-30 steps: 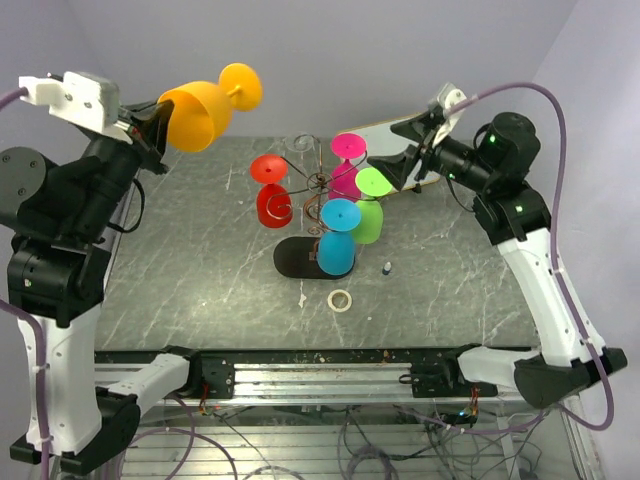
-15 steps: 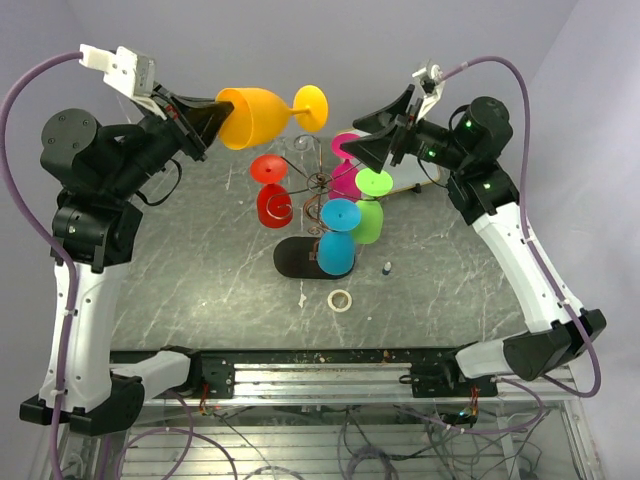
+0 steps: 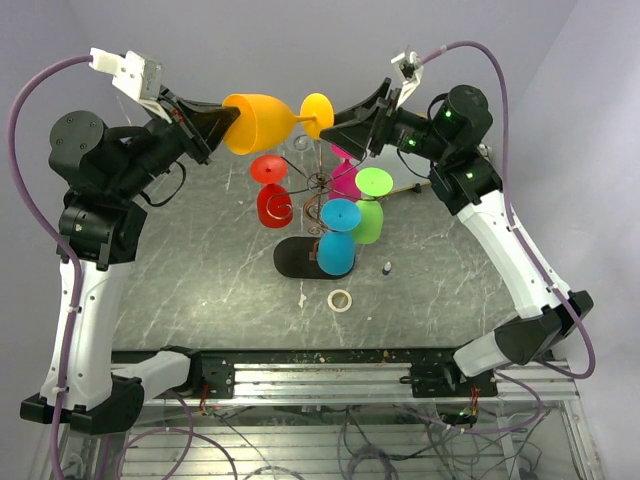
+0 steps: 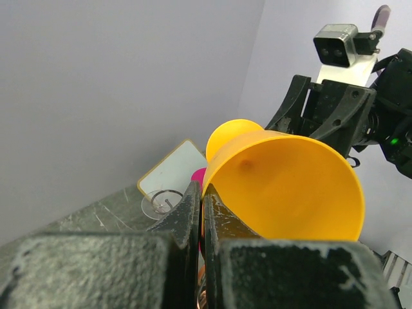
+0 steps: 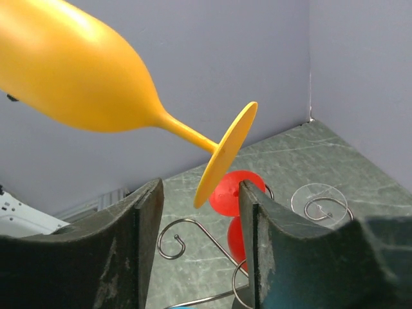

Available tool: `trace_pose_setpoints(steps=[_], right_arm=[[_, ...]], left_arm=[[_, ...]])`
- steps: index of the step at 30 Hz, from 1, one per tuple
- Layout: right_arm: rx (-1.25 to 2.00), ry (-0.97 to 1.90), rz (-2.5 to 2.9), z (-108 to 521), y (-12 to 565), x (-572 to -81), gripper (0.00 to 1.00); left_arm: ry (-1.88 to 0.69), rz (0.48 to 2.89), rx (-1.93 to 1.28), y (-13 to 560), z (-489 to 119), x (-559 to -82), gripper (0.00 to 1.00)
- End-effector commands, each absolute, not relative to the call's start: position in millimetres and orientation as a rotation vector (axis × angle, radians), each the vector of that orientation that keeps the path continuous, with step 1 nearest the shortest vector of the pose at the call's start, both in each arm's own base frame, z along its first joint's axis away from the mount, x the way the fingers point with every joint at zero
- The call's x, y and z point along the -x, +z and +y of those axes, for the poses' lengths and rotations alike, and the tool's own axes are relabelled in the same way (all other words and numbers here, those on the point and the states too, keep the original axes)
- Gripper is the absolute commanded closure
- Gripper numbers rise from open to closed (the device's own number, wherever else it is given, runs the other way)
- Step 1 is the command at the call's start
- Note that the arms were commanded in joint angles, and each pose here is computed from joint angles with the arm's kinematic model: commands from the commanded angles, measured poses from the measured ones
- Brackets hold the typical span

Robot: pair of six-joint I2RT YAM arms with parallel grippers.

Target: Place the wine glass upside down on the wine glass rack

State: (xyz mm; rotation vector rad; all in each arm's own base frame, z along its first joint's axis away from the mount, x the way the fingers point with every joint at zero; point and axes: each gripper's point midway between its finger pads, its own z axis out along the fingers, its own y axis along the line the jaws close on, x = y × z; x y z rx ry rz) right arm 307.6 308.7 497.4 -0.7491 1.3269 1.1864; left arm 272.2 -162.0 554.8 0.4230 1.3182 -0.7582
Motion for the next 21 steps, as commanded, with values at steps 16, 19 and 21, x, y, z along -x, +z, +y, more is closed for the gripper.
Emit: trace_pose_setpoints(steps=[16,19,21], right_arm=[[0.636,1.161,1.412,323,497,-325,1.00],[0.604,1.105,1.424,318,496,-333,1.00],[0.595,1.066,1.430,314,496,-337,1.00]], left_arm=[[-0.738,1.263,-0.511,556,-166,-261,0.92],[-0.758,1.267,-0.518,554,-168,-256,0.85],[-0.754,1.260,-0.529,553,-168,-253,0.77]])
